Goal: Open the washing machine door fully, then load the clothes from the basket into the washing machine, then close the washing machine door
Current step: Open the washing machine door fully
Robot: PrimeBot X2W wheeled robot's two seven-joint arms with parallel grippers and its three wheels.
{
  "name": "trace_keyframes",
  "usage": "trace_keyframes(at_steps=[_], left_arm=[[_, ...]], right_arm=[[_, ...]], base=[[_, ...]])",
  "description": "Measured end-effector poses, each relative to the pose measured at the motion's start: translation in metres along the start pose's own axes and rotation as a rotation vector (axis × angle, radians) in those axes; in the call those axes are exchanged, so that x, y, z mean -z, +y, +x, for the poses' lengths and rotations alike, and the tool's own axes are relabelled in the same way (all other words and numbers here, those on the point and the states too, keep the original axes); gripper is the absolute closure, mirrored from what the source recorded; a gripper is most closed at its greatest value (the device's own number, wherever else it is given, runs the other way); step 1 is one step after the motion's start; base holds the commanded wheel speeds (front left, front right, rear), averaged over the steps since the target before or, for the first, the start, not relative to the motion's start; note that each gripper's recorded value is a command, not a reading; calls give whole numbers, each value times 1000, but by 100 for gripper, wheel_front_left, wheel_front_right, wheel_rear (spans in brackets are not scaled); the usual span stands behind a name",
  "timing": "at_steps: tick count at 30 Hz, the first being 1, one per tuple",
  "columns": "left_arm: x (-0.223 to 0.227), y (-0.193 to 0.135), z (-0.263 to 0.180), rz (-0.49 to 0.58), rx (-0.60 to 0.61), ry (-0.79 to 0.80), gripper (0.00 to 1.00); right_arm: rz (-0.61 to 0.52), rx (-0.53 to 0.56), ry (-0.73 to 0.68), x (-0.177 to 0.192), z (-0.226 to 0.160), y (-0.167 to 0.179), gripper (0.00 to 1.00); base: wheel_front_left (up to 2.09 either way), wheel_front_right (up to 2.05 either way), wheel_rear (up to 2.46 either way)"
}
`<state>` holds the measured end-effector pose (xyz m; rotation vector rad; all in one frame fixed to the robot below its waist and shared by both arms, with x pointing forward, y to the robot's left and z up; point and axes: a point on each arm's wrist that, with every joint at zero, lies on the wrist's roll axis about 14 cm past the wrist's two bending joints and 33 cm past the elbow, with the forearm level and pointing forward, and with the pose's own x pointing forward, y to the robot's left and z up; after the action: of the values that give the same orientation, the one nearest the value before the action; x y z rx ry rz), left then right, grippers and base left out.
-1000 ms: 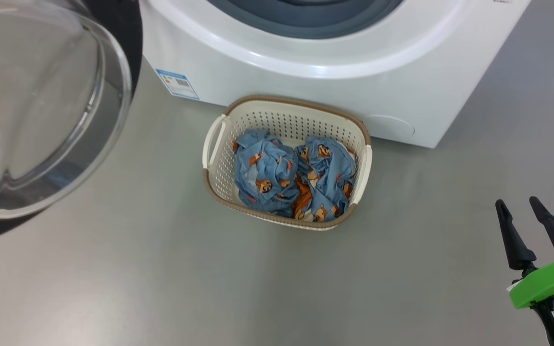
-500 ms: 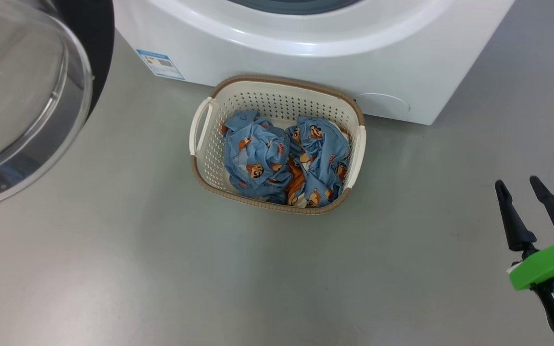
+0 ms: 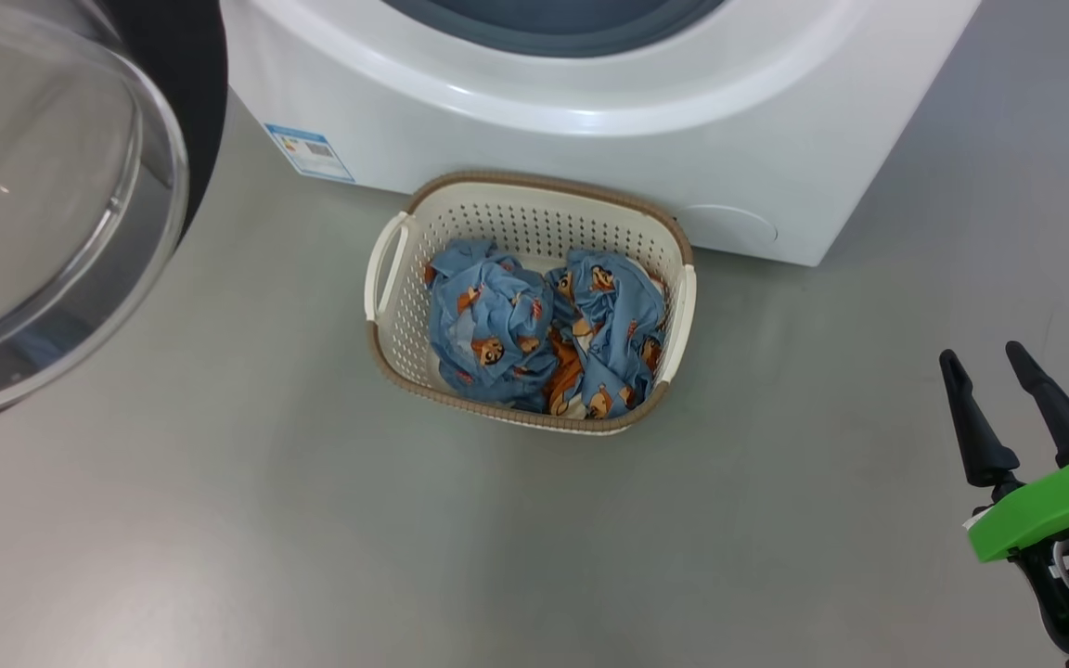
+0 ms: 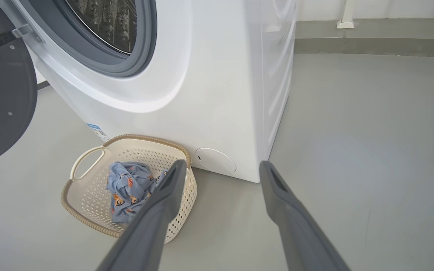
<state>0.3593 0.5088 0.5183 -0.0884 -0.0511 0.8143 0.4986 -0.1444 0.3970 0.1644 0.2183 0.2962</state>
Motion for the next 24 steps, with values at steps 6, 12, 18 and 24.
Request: trace_keyframes(at_steps=[6, 12, 18, 24], left_arm=[[1, -2, -13, -1, 31, 2, 100], [12, -4, -38, 5, 78, 29, 69], [18, -3, -61, 3, 119, 40, 0], [20, -11, -85, -14, 188, 41, 0]], right_arm=[[3, -13, -26, -12, -4, 10, 0], [-1, -18, -27, -15, -17, 15, 0], [5, -27, -41, -23, -28, 24, 0], [23, -19, -61, -30, -43, 29, 0]], base=[[0, 0, 0], [0, 0, 0], [0, 0, 0], [0, 0, 0]])
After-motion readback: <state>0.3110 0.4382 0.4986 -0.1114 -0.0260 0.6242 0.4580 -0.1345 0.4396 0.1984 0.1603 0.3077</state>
